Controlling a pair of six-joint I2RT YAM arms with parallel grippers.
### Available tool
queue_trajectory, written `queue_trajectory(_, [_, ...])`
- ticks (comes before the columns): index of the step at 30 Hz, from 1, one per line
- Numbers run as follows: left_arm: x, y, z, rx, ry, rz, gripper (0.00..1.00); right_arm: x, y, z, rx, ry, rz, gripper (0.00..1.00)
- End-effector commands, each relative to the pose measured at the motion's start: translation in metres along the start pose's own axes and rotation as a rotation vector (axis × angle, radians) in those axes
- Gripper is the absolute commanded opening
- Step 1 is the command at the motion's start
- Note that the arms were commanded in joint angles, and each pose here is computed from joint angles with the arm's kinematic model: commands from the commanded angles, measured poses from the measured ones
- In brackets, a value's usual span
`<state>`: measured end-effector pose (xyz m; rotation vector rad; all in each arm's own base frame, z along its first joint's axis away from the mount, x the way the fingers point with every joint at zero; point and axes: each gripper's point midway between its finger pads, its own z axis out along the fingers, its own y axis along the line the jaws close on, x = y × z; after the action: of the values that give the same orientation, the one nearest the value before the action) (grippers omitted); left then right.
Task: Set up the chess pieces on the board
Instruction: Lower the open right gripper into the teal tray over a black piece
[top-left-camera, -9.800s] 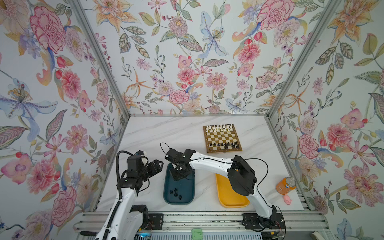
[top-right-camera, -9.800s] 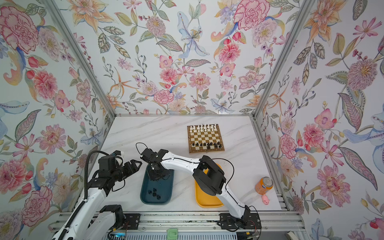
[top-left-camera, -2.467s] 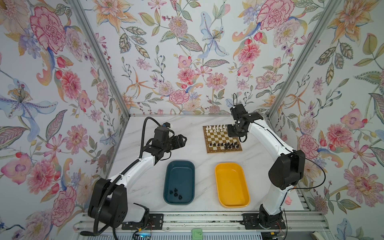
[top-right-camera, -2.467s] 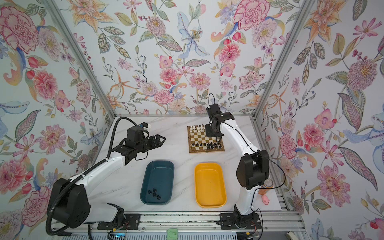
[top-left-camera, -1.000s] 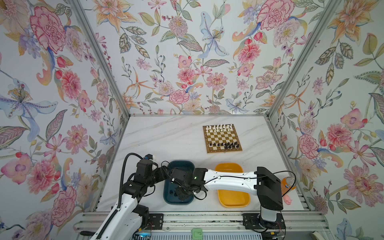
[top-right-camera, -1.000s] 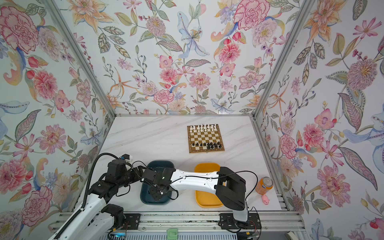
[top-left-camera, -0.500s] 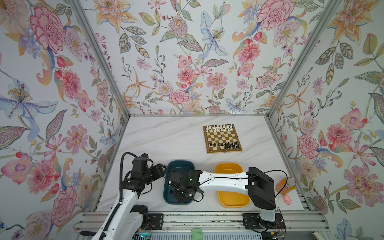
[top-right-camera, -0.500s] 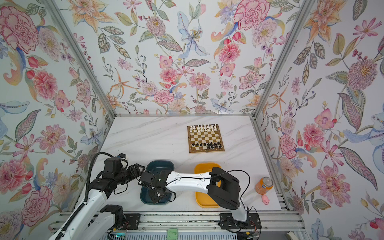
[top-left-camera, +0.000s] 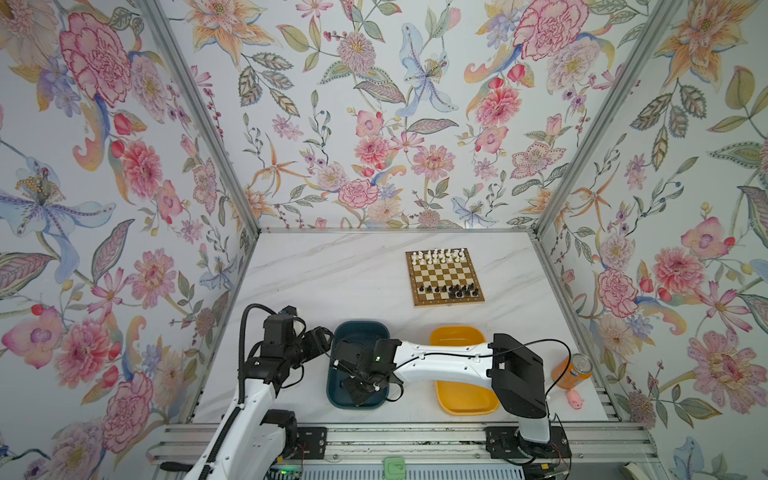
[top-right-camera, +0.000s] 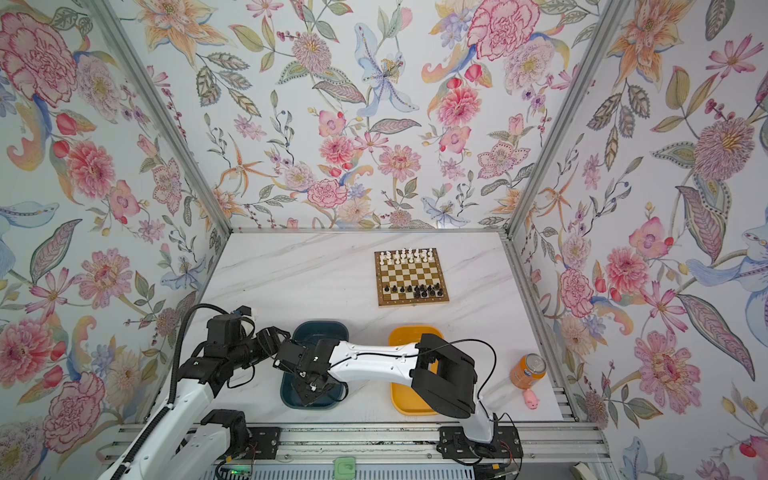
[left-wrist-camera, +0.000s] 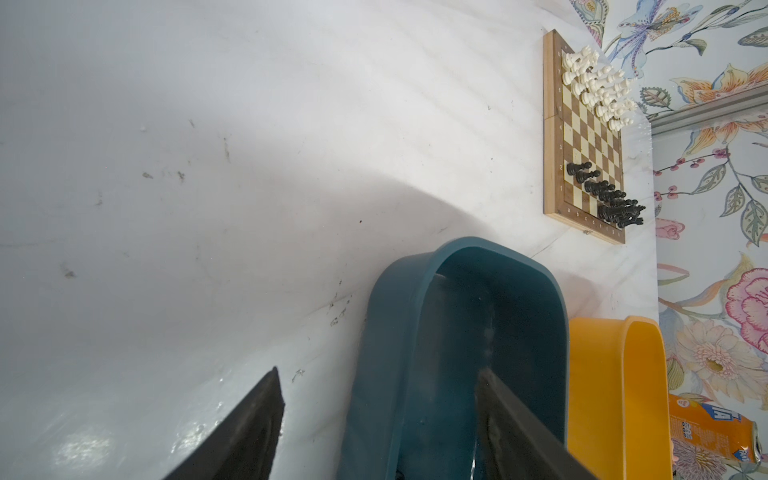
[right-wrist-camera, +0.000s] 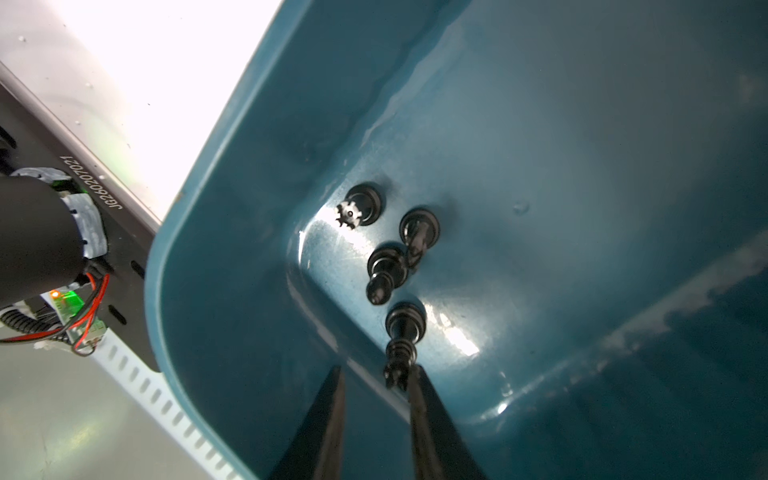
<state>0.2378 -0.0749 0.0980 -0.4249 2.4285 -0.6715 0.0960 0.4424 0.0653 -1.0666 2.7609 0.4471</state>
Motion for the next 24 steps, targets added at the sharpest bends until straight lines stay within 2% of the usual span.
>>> queue_trajectory(1, [-0.013,-0.012,-0.006,0.041,-0.032,0.024,0.74,0.002,-0.009,0.008,0.035,0.026,0.011,0.29])
queue_trajectory(24, [-0.013,-0.014,-0.007,0.055,-0.032,0.028,0.74,-0.003,-0.007,-0.008,0.049,-0.016,0.017,0.29])
